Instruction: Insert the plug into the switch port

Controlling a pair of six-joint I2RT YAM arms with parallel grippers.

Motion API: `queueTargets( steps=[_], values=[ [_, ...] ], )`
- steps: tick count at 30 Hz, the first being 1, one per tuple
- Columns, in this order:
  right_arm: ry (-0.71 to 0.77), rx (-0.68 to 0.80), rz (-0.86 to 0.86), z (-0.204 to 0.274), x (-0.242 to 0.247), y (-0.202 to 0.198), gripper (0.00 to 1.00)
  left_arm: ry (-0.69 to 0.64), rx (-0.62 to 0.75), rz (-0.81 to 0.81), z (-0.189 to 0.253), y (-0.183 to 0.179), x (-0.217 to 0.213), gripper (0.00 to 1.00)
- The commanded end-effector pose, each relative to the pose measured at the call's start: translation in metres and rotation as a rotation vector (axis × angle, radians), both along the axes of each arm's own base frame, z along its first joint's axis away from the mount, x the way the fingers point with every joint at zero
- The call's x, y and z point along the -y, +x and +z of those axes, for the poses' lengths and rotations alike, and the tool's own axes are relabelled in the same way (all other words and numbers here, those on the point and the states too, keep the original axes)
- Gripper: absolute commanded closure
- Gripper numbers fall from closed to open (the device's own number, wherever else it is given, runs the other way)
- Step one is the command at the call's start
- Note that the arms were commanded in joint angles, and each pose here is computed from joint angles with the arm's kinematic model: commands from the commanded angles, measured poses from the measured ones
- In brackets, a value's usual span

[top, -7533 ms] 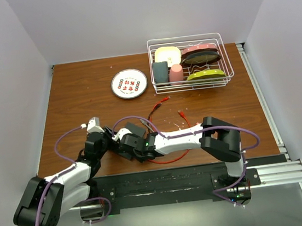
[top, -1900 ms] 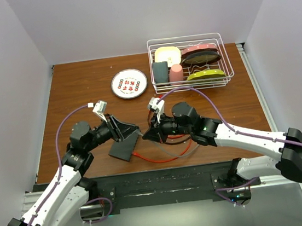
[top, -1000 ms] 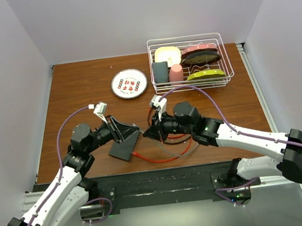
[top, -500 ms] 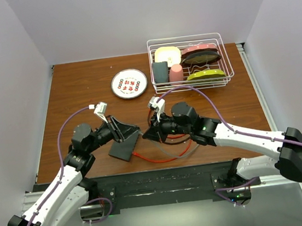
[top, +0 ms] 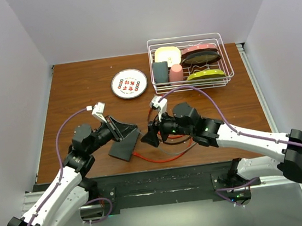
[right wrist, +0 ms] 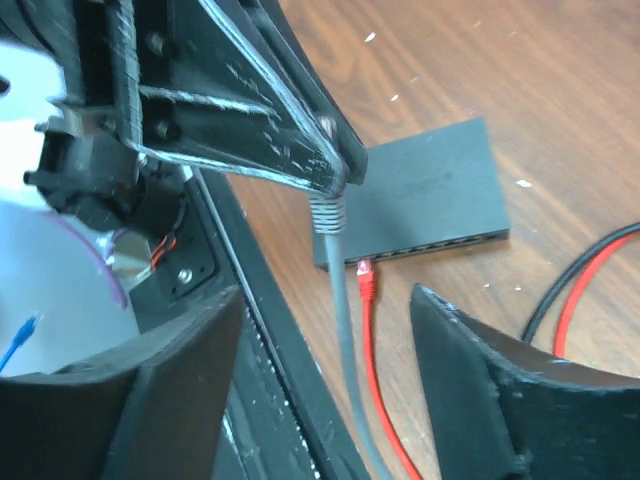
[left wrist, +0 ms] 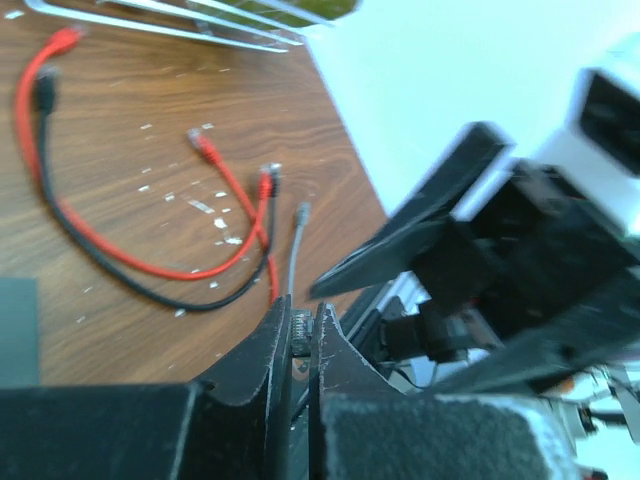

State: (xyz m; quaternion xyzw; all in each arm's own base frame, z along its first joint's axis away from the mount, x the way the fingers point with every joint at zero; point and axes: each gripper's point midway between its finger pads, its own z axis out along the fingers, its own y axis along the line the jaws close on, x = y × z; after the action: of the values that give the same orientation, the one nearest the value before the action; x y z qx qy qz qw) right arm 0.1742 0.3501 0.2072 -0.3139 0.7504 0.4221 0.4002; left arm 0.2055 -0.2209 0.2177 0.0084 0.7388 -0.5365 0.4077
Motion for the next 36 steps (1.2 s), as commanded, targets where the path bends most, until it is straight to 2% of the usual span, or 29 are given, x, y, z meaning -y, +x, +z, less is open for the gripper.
queueTargets(
  steps=[1, 7, 8, 11, 18, 25, 31, 36],
  values=[
    [0.025, 0.097, -0.122, 0.038, 0.003, 0.012, 0.23, 0.033, -0.075, 0.092, -0.01, 0.009, -0.008, 1.0],
    [-0.028, 0.141, -0.226, 0.035, -0.004, 0.021, 0.25, 0.015, -0.122, 0.125, -0.016, 0.01, -0.011, 1.0],
    [-0.066, 0.133, -0.235, 0.024, -0.004, 0.022, 0.3, 0.014, -0.126, 0.128, -0.018, 0.009, -0.011, 1.0],
    [-0.086, 0.133, -0.269, 0.017, -0.006, 0.027, 0.37, 0.006, -0.125, 0.137, -0.018, 0.01, -0.012, 1.0],
    [-0.122, 0.129, -0.252, -0.002, -0.025, 0.031, 0.44, 0.007, -0.132, 0.122, -0.022, 0.007, -0.011, 1.0],
    [-0.105, 0.132, -0.248, 0.002, -0.031, 0.03, 0.53, 0.006, -0.13, 0.115, -0.02, 0.006, -0.01, 1.0],
    [-0.086, 0.132, -0.235, 0.007, -0.035, 0.028, 0.56, 0.008, -0.133, 0.116, -0.022, 0.006, -0.01, 1.0],
    [-0.1, 0.127, -0.229, 0.0, -0.038, 0.028, 0.7, 0.003, -0.13, 0.117, -0.021, 0.005, -0.011, 1.0]
  ],
)
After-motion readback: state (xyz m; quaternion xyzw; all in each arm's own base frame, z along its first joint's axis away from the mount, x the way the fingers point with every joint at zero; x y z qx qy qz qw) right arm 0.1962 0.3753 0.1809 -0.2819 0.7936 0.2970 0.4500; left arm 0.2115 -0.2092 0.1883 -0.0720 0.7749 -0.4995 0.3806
